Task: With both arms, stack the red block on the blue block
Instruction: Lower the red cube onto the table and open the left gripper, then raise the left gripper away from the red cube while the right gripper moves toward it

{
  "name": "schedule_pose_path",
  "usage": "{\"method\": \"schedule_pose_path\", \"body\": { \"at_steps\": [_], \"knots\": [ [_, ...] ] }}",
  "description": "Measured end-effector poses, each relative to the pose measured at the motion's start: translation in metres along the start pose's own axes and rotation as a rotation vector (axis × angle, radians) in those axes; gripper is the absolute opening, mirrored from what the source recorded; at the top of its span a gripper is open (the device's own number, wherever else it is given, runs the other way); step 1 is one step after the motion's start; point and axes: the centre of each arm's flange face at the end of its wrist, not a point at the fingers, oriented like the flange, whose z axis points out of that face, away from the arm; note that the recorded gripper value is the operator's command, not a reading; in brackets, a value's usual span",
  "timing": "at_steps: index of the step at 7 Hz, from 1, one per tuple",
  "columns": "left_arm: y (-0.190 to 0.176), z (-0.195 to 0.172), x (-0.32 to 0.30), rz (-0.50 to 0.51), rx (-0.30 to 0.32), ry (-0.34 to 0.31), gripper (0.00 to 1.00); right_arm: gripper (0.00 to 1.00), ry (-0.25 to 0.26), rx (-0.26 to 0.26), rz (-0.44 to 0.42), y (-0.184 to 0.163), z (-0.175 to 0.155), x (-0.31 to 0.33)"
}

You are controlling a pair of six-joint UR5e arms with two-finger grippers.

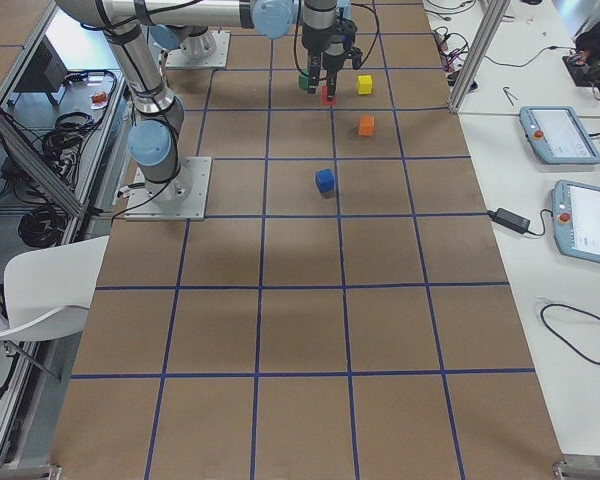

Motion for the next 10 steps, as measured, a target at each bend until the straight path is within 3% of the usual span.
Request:
{"method": "schedule_pose_path", "body": {
  "at_steps": [2, 4, 6, 8, 10],
  "knots": [
    [-0.002, 0.011, 0.002, 0.003, 0.020, 0.006, 1.00, 1.00, 0.001, 0.000, 0.000, 0.000, 0.000, 0.000],
    [-0.004, -0.009, -0.007, 0.010, 0.051, 0.017, 1.00, 1.00, 0.000, -0.002, 0.002, 0.000, 0.000, 0.001],
    [-0.013, -0.059, -0.044, 0.001, 0.076, 0.027, 1.00, 1.00, -0.002, -0.004, 0.002, 0.000, 0.000, 0.000],
    [-0.011, -0.134, -0.114, 0.048, 0.106, 0.020, 1.00, 1.00, -0.004, -0.005, 0.009, -0.004, 0.005, -0.001],
    [0.013, -0.205, -0.196, 0.097, 0.089, 0.006, 1.00, 1.00, -0.006, -0.013, 0.000, -0.014, 0.012, -0.002]
  ]
}}
